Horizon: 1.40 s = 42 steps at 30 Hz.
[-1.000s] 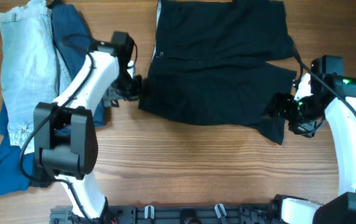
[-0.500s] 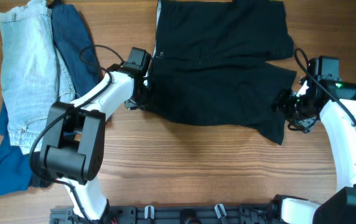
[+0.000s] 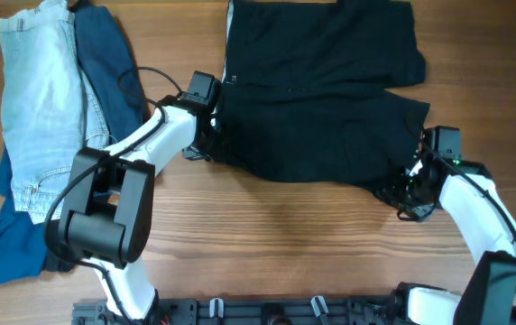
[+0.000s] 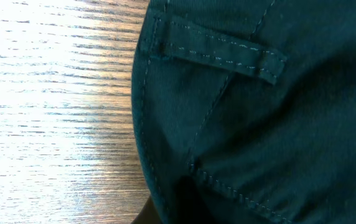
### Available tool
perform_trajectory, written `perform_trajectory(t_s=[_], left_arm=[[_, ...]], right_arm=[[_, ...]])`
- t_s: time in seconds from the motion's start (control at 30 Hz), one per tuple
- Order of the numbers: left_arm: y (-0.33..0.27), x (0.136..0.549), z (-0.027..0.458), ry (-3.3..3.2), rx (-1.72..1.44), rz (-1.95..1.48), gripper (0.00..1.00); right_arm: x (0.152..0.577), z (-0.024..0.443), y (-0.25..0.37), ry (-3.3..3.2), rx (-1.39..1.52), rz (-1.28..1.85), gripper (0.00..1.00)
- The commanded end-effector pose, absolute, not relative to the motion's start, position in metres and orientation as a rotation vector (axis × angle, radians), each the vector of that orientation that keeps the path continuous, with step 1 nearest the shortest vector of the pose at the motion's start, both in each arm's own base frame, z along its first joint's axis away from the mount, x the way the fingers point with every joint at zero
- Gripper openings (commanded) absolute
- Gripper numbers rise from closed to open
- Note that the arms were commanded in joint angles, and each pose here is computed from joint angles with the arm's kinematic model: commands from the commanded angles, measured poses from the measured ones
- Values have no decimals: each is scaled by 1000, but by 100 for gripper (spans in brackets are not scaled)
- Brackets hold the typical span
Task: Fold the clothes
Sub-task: 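Grasp the left and right edges of the folded shorts with both grippers, then lift the shorts with both grippers and pull them toward the near side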
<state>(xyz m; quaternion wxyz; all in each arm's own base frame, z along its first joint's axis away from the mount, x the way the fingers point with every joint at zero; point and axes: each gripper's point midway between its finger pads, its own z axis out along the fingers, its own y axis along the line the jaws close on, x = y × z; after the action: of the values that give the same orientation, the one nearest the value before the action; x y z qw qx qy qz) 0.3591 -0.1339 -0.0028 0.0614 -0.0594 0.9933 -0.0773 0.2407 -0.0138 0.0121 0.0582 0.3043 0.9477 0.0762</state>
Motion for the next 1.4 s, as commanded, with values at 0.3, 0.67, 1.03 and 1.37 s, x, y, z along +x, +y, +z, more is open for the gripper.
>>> perform_trajectory(t_s=[0.3,0.67,1.03,1.37], left_arm=[[-117,355,-17,3012,-200,-99,4],[-66,344,83,2859,-385,-41,4],[-49,278,171,2769,-422,-93,4],[-62,300,177,2665,-413,-89,4]], right_arm=[[247,-12,-15,2785,872,235,13],[254,90,-2,2752,740,350,4],[186,170,26,2646,637,497,4],[274,206,12,2376,476,470,4]])
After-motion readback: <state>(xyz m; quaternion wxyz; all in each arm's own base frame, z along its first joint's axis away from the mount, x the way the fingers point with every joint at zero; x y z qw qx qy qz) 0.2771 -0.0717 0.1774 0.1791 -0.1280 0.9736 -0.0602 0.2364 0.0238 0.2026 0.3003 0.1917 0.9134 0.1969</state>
